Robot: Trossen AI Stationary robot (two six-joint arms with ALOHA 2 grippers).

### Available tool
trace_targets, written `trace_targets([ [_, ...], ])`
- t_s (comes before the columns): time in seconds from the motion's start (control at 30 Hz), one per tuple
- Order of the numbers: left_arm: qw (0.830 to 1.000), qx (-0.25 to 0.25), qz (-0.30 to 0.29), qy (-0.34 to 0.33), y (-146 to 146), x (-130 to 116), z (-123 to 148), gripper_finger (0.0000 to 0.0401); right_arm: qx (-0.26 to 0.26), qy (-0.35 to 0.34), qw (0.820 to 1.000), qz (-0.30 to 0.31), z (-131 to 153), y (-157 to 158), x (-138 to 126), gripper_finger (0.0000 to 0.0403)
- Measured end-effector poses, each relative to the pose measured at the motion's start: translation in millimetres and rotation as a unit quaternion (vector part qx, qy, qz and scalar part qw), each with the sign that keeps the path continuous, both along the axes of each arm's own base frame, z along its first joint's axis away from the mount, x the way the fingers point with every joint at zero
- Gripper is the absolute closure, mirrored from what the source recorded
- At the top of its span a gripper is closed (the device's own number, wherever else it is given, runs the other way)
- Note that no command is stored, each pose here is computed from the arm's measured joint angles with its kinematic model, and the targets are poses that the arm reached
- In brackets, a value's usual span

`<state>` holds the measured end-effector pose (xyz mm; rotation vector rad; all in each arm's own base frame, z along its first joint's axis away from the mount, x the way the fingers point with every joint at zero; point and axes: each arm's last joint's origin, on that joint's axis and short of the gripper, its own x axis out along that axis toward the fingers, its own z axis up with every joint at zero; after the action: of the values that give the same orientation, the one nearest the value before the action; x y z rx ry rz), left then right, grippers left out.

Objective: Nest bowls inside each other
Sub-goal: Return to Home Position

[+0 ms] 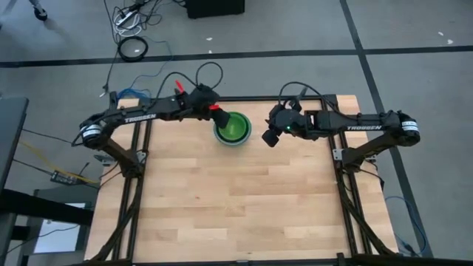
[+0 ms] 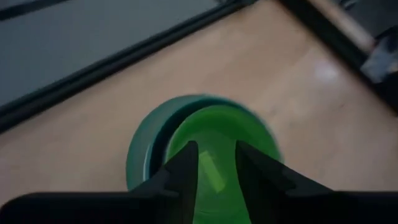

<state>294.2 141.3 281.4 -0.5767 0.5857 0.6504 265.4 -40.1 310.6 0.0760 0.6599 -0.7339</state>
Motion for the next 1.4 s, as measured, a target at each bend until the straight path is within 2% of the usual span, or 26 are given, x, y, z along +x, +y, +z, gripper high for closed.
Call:
trace_targets([
  [0.2,0.997,0.030,-0.039,-0.065,-16.3,-23.0,41.6,0.0285,-0.001,0.000,1.000,0.012,0.1,5.8,0.9,0.0277],
  [0.4,0.984,0.088,-0.077,-0.133,-43.5,-57.5,86.7,0.0284,-0.009,-0.009,1.000,0.028,2.3,10.3,3.6,0.0277],
  [0.5,0.974,0.122,-0.101,-0.161,-58.2,-75.6,105.0,0.0284,0.021,-0.045,0.999,0.023,3.9,15.3,5.9,0.0277],
  [0.57,0.963,0.163,-0.133,-0.169,-69.6,-86.9,115.4,0.0284,0.022,-0.078,0.994,0.068,10.1,22.2,12.2,0.0275],
  [0.63,0.949,0.198,-0.166,-0.181,-82.5,-98.2,125.0,0.0284,0.019,-0.116,0.981,0.155,19.5,34.1,19.5,0.0275],
  [0.67,0.941,0.213,-0.180,-0.190,-88.7,-103.4,129.7,0.0284,0.017,-0.138,0.968,0.207,25.6,40.8,21.6,0.0275],
  [0.73,0.927,0.232,-0.195,-0.222,-98.8,-115.5,140.1,0.0284,0.006,-0.191,0.936,0.297,40.8,53.3,21.8,0.0276],
  [0.8,0.914,0.246,-0.206,-0.247,-107.4,-130.1,148.7,0.0284,-0.005,-0.239,0.905,0.351,56.9,62.4,15.0,0.0276],
  [0.9,0.896,0.261,-0.215,-0.288,-117.9,-155.0,160.2,0.0284,-0.019,-0.292,0.878,0.379,81.0,67.2,-7.5,0.0275],
  [0.97,0.883,0.277,-0.220,-0.307,-122.7,-172.5,165.9,0.0284,-0.026,-0.314,0.869,0.381,95.9,65.2,-30.5,0.0275],
  [1.07,0.871,0.299,-0.222,-0.321,-128.2,-204.4,169.3,0.0284,-0.033,-0.343,0.856,0.386,116.5,59.7,-77.0,0.0277],
  [1.13,0.861,0.304,-0.214,-0.346,-132.0,-230.8,171.8,0.0284,-0.038,-0.371,0.838,0.398,128.7,56.2,-111.7,0.0276],
  [1.3,0.823,0.292,-0.269,-0.407,-144.1,-284.9,160.3,0.0284,-0.050,-0.407,0.796,0.445,136.2,53.8,-174.2,0.0276],
  [1.4,0.810,0.285,-0.273,-0.434,-146.8,-297.4,141.9,0.0284,-0.057,-0.409,0.794,0.446,125.3,52.4,-187.3,0.0276],
])
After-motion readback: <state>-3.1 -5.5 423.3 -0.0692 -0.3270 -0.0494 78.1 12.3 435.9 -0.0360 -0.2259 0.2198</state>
